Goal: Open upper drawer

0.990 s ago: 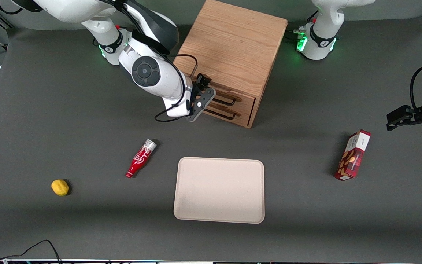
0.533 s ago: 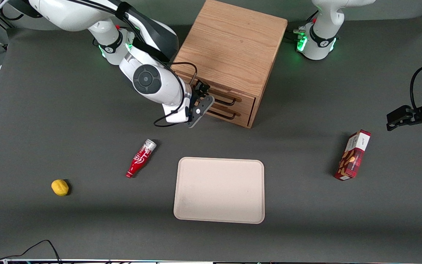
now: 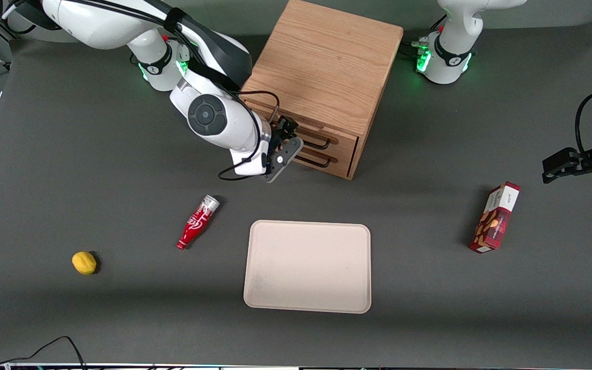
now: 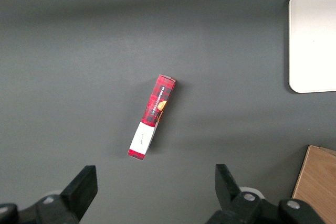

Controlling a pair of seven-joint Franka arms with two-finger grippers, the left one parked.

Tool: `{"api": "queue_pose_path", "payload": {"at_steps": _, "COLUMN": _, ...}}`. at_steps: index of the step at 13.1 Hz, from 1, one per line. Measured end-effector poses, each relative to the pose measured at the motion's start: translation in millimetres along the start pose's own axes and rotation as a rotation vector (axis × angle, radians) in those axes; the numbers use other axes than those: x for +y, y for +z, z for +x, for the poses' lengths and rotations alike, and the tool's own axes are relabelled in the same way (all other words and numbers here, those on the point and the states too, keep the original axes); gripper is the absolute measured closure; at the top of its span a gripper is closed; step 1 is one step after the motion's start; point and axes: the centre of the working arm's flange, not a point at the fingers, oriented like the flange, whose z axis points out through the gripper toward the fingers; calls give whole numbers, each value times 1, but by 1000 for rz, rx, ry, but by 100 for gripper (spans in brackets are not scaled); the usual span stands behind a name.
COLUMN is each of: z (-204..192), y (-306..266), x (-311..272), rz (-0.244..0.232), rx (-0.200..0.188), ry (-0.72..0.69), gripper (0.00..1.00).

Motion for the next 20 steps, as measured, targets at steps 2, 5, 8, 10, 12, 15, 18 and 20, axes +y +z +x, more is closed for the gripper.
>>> {"api": "queue_pose_path", "payload": {"at_steps": 2, "z": 9, "y": 3, "x": 7, "rz": -15, "rx": 9, "ry": 13, "gripper": 0}}
{"api": "queue_pose_path", "payload": {"at_steps": 5, "z": 23, "y": 3, "x": 25, "rz": 1, "rx": 28, "ry": 30, "gripper": 0}}
{"api": "queue_pose_path", "payload": {"at_steps": 8, "z": 34, "y": -12, "x": 41, "rz": 12, "rx": 67, "ry": 49, "gripper": 0}}
{"api": "queue_pose_path", "payload": {"at_steps": 10, "z": 38, "y": -15, "x": 56, "rz": 4, "rx": 80, "ry": 67, "gripper": 0}}
{"api": "queue_pose_path", "payload": {"at_steps": 12, "z": 41, "y": -13, "x": 69, "rz": -5, "rx": 83, "ry": 77, "gripper": 0}}
{"api": "queue_pose_path", "payload": {"at_steps": 15, "z": 46, "y": -15, "x": 84, "rz": -9, "rx": 92, "ry": 92, "gripper": 0}}
{"api": "queue_pose_path", "payload": {"at_steps": 18, "z": 50, "y": -30, "x": 105, "rz": -8, "rx": 93, "ry": 120, "gripper": 0}}
{"api": "queue_pose_path", "payload": {"at_steps": 20, "z": 52, "y": -33, "x": 113, "rz": -7, "rx": 99, "ry": 127, "gripper": 0}}
